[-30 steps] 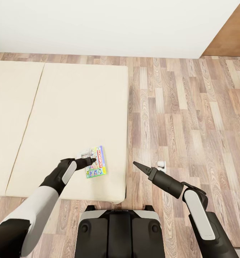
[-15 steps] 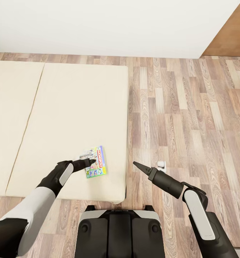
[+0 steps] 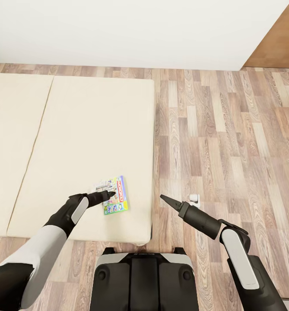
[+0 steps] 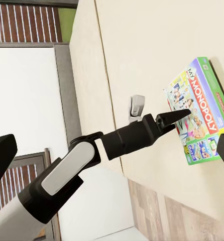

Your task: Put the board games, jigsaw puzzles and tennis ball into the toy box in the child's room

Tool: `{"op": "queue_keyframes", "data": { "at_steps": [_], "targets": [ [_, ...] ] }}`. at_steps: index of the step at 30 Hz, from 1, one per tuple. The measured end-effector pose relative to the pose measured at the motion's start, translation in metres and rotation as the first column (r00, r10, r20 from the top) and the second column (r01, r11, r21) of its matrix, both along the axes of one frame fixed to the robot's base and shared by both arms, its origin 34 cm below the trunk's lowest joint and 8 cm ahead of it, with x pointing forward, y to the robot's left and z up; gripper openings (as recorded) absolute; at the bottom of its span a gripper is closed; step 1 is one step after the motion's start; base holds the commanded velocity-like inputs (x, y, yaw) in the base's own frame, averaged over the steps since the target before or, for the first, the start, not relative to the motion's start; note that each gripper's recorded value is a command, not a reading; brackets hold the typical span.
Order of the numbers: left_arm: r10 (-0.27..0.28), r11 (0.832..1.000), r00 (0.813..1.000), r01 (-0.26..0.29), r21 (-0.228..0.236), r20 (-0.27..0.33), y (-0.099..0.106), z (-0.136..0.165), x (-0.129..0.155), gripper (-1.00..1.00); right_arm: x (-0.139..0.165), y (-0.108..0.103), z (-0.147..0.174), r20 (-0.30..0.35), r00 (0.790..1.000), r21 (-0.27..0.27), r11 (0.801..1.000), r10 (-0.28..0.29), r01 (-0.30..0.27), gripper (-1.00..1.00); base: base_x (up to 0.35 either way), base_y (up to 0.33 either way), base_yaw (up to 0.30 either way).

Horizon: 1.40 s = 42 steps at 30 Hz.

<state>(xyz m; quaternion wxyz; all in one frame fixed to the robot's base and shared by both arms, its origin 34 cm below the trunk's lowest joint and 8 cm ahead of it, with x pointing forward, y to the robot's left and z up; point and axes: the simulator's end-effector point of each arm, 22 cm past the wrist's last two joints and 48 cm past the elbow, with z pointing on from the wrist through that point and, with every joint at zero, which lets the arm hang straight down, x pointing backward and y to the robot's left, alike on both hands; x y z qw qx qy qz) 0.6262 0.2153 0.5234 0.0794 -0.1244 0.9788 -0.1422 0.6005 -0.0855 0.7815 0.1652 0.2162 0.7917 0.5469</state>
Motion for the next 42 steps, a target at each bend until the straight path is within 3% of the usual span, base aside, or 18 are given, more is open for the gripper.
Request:
{"op": "queue_keyframes", "data": {
  "at_steps": [27, 34, 42],
  "targets": [
    [-0.011, 1.0, 1.0, 0.011, -0.012, 0.001, -0.009, 0.001, -0.001, 1.0, 0.0, 0.0, 0.0, 0.0, 1.0, 0.0, 1.0, 0.0, 0.0, 1.0, 0.0, 0.0, 0.0],
    [-0.026, 0.995, 0.999, 0.028, -0.093, 0.024, -0.028, 0.007, 0.003, 1.0, 0.0, 0.0, 0.0, 0.0, 1.0, 0.0, 1.0, 0.0, 0.0, 1.0, 0.0, 0.0, 0.0],
    [-0.031, 0.992, 0.999, 0.034, -0.123, 0.031, -0.037, 0.01, 0.004, 1.0, 0.0, 0.0, 0.0, 0.0, 1.0, 0.0, 1.0, 0.001, -0.001, 1.0, 0.0, 0.0, 0.0]
  ]
}}
